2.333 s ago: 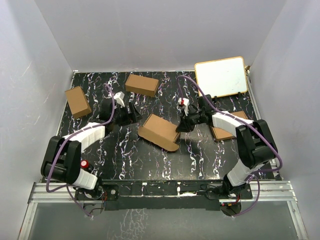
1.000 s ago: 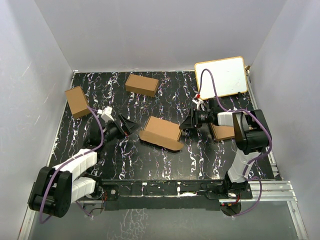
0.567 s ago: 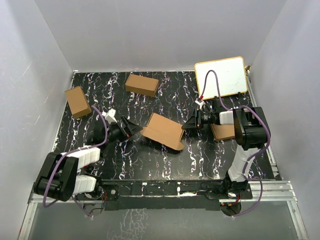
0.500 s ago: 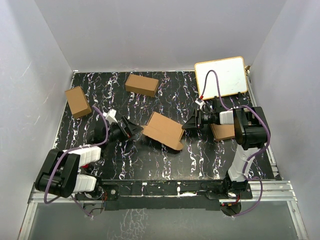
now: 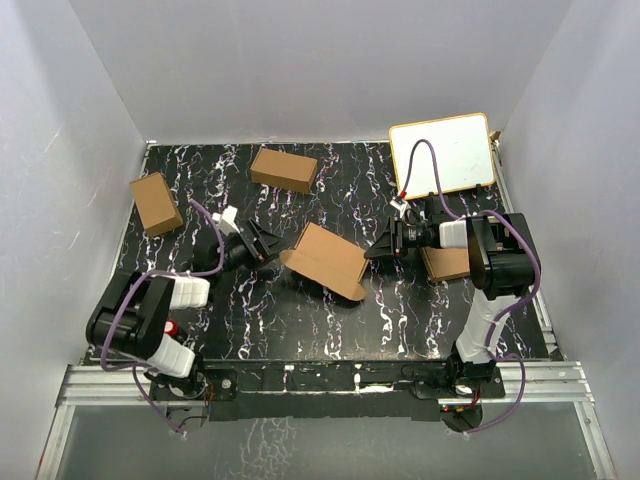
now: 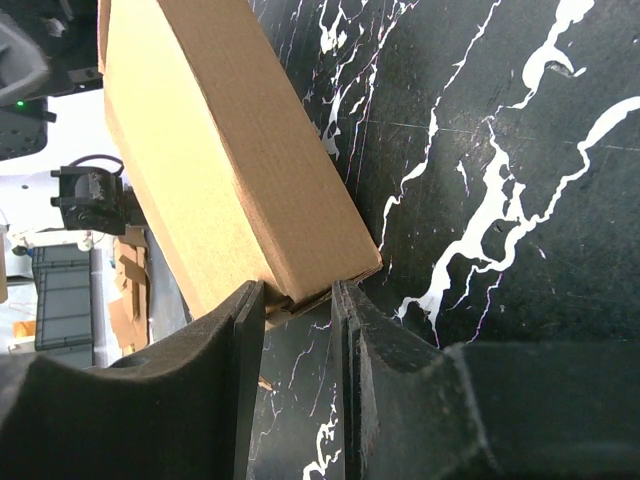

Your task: Fold the paper box

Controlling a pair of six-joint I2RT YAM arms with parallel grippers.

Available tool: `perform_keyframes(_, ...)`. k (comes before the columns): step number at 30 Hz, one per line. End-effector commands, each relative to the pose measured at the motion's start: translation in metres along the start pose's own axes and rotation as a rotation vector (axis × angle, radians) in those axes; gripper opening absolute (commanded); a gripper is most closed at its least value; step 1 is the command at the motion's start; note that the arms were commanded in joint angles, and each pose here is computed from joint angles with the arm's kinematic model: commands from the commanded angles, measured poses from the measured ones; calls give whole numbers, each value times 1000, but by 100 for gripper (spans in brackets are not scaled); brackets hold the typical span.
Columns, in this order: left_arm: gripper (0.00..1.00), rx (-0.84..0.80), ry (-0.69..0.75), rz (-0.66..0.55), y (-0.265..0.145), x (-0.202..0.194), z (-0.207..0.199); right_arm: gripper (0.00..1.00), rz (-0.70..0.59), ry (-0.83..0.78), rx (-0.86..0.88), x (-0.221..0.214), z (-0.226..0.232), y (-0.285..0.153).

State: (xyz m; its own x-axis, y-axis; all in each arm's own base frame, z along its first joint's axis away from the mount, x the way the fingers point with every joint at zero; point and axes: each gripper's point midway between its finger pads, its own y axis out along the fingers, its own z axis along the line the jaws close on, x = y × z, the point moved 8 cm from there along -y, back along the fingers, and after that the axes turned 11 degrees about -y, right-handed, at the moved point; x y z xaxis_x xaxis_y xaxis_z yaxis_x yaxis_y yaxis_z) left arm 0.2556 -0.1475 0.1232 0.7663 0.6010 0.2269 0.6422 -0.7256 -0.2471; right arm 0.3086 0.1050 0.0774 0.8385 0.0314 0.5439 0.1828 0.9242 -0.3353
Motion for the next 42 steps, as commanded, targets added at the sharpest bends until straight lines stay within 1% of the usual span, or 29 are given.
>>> perform_keyframes(1,97,-60,7,22,12,2,-7,35,7,-31,-85,0,-16,1)
perform_keyframes(8,97,-81,12,47,31,-8,-9,35,12,-32,-86,0,-17,1)
perform_keyframes(15,96,-51,-32,53,44,-18,0,35,16,-34,-84,0,-18,1)
perform_keyframes(17,92,-46,-48,46,47,-18,1,35,18,-37,-81,0,-17,1)
perform_keyframes(22,77,-40,-67,28,52,-18,-3,39,20,-51,-80,2,-16,1)
perform_keyframes(27,66,-21,-64,-11,51,-18,-9,43,19,-59,-78,4,-16,0)
perform_keyframes(30,62,-28,-68,-22,49,-19,-12,45,19,-70,-76,7,-14,-1)
perform_keyframes(32,61,-33,-69,-30,47,-18,-15,47,20,-80,-74,9,-12,-2)
perform_keyframes(34,56,-34,-71,-44,45,-17,-17,49,20,-94,-75,12,-11,-3)
perform_keyframes(38,52,-32,-67,-67,40,-15,-23,54,9,-116,-75,18,-7,-9)
perform_keyframes(42,50,-21,-60,-73,37,-14,-27,56,2,-130,-73,21,-4,-11)
